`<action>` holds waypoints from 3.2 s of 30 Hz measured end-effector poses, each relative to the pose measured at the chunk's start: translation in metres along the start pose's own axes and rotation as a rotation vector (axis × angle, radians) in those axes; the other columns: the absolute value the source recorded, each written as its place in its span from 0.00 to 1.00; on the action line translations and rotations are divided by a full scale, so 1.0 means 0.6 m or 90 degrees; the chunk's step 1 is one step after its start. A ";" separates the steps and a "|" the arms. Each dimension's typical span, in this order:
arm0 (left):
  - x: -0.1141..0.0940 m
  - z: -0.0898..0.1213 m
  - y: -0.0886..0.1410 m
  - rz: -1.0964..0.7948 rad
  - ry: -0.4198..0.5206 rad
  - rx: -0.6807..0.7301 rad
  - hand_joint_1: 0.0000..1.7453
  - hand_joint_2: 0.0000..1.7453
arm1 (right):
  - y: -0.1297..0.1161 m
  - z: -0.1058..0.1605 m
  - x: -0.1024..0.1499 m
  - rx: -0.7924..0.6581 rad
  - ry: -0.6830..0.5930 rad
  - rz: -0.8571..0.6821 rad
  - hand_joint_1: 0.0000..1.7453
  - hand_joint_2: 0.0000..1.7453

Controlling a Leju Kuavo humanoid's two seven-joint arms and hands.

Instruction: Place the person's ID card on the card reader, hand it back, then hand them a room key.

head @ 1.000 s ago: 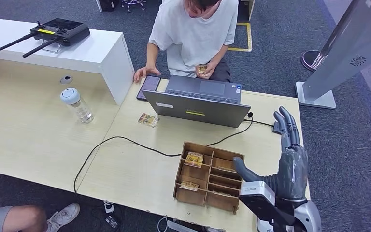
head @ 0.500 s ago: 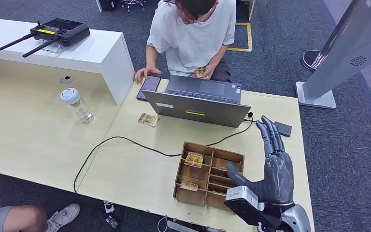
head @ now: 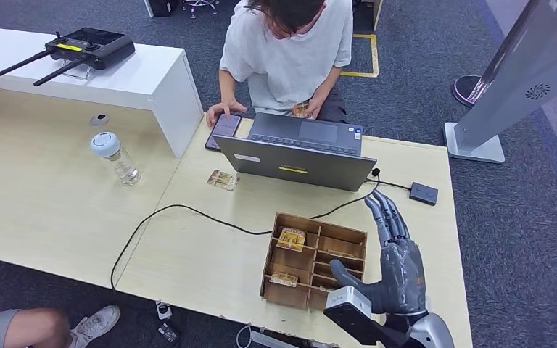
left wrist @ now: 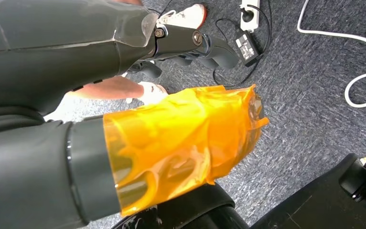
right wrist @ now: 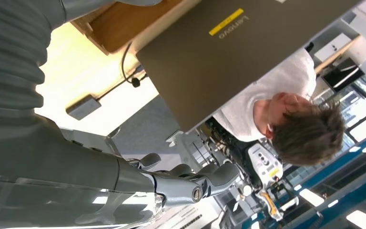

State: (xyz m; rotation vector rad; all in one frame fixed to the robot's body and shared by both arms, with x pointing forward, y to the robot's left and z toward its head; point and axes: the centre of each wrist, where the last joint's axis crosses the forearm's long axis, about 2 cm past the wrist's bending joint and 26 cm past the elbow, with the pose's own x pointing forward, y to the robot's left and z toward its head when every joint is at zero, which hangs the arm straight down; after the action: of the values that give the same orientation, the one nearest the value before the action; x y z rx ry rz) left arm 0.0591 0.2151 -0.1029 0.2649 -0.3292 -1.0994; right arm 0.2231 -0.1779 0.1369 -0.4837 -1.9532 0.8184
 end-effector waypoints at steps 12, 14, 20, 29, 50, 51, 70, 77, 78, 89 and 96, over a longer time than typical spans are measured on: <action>0.001 0.000 0.001 -0.005 0.000 -0.001 0.00 0.00 | 0.028 0.016 -0.013 0.076 0.034 0.038 0.00 1.00; 0.001 0.000 0.001 -0.006 0.000 -0.001 0.00 0.00 | 0.033 0.019 -0.015 0.085 0.040 0.044 0.00 1.00; 0.001 -0.001 0.002 -0.010 0.000 -0.002 0.00 0.00 | 0.046 0.027 -0.024 0.115 0.062 0.066 0.00 1.00; 0.002 -0.001 0.003 -0.012 -0.001 -0.004 0.00 0.00 | 0.056 0.037 -0.036 0.139 0.086 0.093 0.00 1.00; 0.002 -0.001 0.003 -0.013 -0.001 -0.004 0.00 0.00 | 0.061 0.038 -0.044 0.151 0.094 0.106 0.03 1.00; 0.002 -0.001 0.003 -0.014 -0.001 -0.005 0.00 0.00 | 0.061 0.038 -0.044 0.151 0.095 0.107 0.03 1.00; 0.003 -0.002 0.006 -0.020 0.000 -0.008 0.00 0.00 | 0.053 0.015 -0.049 0.143 0.094 0.124 0.06 1.00; 0.004 -0.002 0.007 -0.021 0.002 -0.007 0.00 0.00 | 0.055 0.015 -0.053 0.150 0.097 0.128 0.07 1.00; 0.004 -0.002 0.007 -0.021 0.002 -0.007 0.00 0.00 | 0.055 0.015 -0.053 0.150 0.097 0.128 0.08 1.00; 0.004 -0.002 0.007 -0.021 0.002 -0.007 0.00 0.00 | 0.061 0.018 -0.060 0.168 0.116 0.139 0.09 1.00; 0.005 -0.002 0.008 -0.021 0.002 -0.007 0.00 0.00 | 0.065 0.021 -0.068 0.180 0.130 0.144 0.13 1.00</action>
State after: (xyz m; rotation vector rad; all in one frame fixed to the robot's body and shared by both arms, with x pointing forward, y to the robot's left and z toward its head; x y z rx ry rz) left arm 0.0647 0.2144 -0.1021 0.2638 -0.3166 -1.1335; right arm 0.2319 -0.1804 0.0797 -0.5986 -1.5831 1.1239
